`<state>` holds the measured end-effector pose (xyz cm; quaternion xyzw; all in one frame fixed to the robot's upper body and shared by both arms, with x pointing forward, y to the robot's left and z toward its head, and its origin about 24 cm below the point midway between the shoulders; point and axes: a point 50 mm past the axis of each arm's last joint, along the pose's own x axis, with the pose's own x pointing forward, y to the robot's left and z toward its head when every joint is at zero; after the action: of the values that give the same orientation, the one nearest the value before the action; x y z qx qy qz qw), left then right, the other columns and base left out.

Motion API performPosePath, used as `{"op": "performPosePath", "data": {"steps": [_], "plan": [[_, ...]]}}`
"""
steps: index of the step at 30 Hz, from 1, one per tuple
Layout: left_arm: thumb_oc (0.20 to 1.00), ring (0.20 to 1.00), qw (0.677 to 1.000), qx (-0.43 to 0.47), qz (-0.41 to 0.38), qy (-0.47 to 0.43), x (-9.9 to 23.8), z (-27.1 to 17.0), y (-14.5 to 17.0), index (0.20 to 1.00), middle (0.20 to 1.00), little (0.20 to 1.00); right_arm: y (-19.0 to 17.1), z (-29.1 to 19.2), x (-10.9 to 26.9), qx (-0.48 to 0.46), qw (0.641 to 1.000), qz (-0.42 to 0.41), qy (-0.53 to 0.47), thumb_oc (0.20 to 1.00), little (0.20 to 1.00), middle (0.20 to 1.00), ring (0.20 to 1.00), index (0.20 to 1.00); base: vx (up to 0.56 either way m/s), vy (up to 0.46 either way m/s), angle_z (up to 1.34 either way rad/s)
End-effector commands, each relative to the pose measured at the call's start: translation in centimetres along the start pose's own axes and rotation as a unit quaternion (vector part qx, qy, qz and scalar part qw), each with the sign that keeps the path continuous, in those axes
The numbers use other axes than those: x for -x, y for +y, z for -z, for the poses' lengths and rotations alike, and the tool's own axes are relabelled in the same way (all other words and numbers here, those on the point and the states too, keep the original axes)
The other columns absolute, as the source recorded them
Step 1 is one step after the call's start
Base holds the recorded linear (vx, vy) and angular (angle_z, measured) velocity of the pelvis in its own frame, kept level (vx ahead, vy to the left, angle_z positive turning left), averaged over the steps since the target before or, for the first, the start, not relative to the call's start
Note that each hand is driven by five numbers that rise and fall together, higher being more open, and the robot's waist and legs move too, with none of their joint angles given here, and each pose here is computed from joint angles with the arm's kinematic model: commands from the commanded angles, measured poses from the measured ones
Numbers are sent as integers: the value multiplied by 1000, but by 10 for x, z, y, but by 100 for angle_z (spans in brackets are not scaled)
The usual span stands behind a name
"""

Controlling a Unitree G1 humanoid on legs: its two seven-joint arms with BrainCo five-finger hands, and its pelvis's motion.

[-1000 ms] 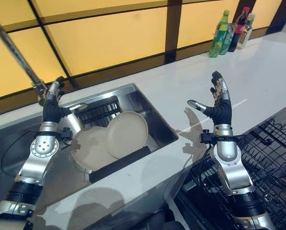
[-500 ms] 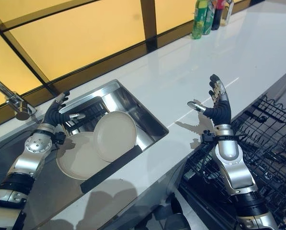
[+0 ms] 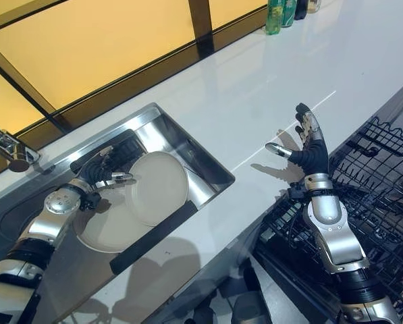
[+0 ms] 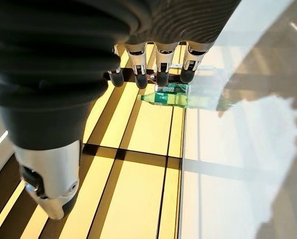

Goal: Pick up plates and place into dishwasher.

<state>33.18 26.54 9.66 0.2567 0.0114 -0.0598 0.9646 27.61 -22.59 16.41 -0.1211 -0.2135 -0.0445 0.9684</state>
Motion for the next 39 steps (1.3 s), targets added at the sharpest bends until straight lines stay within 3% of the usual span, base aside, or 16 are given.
{"op": "performPosePath", "data": {"steps": [1, 5, 14, 29, 30, 32, 33, 39], "plan": [[1000, 1000, 998, -4, -2, -60, -7, -26, 21, 1000, 1000, 1000, -2, -19, -11, 7, 999, -10, -48, 1000, 1000, 1000, 1000, 1000, -18, 52, -2], [1000, 1000, 996, 11, 46, -73, -8, -30, 14, 1000, 1000, 1000, -4, -20, -12, 11, 999, -12, -49, 1000, 1000, 1000, 1000, 1000, 9, 46, -1], [1000, 1000, 956, 112, 264, -58, -6, -27, -25, 1000, 1000, 1000, -6, -21, -13, 26, 998, -36, -49, 1000, 1000, 1000, 1000, 1000, 46, 65, -1], [1000, 1000, 938, 113, 325, -45, 2, -22, -27, 1000, 1000, 1000, -11, -18, -11, 42, 997, -51, -36, 1000, 1000, 1000, 1000, 1000, 30, 33, -1], [906, 906, 938, 113, 324, -49, 2, -23, -27, 906, 906, 906, -11, -18, -11, 42, 997, -50, -35, 1000, 1000, 1000, 1000, 1000, 0, 0, 0], [369, 369, 939, 109, 321, -63, 2, -28, -27, 369, 369, 369, -11, -18, -9, 41, 997, -51, -33, 1000, 1000, 1000, 1000, 1000, 0, 0, 0], [200, 200, 938, 108, 322, -65, 2, -28, -27, 200, 200, 200, -12, -17, -9, 41, 997, -51, -33, 1000, 1000, 1000, 1000, 1000, 0, 0, 0], [200, 200, 936, 96, 324, -96, 4, -39, -28, 200, 200, 200, -13, -15, -6, 41, 998, -46, -30, 1000, 1000, 1000, 1000, 1000, -5, 3, 0]]}}
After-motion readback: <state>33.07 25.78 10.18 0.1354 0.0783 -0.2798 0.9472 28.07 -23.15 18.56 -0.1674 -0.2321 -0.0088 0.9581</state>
